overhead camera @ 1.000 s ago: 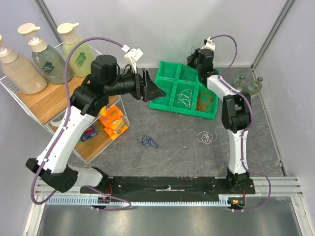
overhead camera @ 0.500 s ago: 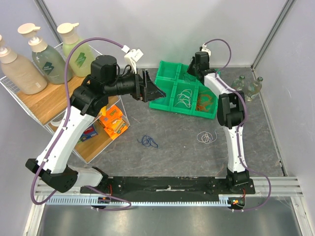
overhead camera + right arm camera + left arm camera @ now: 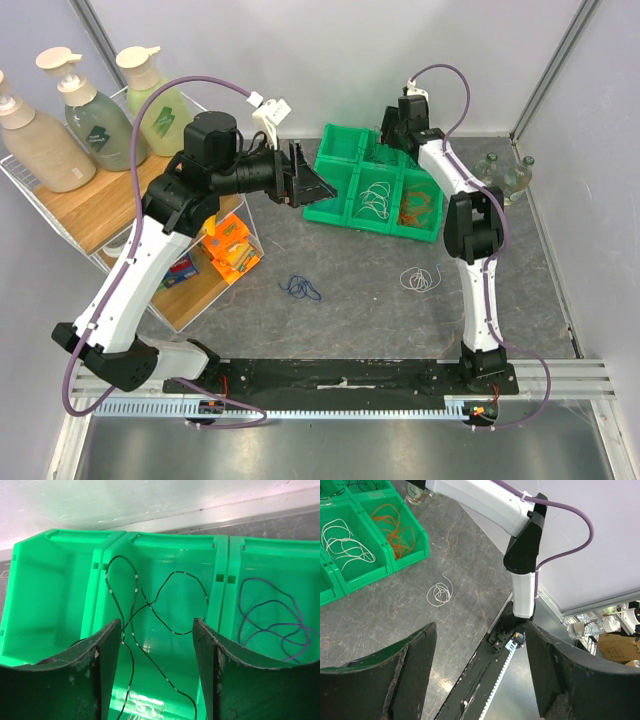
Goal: Untangle the cables
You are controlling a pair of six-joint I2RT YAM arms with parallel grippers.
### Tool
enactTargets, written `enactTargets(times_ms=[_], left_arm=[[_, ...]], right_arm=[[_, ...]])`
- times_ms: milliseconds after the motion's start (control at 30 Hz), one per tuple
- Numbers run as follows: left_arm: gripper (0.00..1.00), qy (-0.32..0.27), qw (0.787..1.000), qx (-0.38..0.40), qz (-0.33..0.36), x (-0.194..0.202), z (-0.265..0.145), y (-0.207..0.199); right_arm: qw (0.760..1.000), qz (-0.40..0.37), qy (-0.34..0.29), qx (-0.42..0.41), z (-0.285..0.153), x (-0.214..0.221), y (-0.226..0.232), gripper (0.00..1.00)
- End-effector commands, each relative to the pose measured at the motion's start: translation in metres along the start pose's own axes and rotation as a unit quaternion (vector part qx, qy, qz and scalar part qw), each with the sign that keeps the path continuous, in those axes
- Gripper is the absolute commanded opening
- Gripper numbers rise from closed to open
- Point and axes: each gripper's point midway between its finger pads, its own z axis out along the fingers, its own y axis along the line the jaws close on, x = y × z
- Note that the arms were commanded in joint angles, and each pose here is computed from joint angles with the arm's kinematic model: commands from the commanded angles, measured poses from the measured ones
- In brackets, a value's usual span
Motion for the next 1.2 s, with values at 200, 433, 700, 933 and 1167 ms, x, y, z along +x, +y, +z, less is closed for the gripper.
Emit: enactTargets(times_ms=[200, 433, 700, 933, 1167], left_arm=[[0.77, -0.006, 0.999, 0.036, -0.002, -0.004, -0.008, -0.018], [0.77, -0.006, 1.0, 0.024, 0.002, 0.004, -0.013, -0.014], [0.77, -0.012, 1.0, 0.004, 0.01, 0.004, -0.017, -0.008], [0.78, -0.009, 1.0, 0.007, 0.02, 0.0, -0.012, -0.007], [0.78, 0.002, 1.0, 0.009, 0.013, -0.002, -0.005, -0.005]], right_arm=[[0.992, -0.1, -0.071, -0.033, -0.065, -0.055, 0.06, 0.79], [0.992, -0.104, -0.044, -0.063, -0.05, -0.015, 0.095, 0.74], [0.994, -0.097, -0.026, -0.047, -0.034, 0.008, 0.094, 0.53], [0.993, -0.112, -0.013, -0.037, -0.027, 0.022, 0.086, 0.52], [0.994, -0.098, -0.015, -0.039, -0.021, 0.014, 0.078, 0.25]])
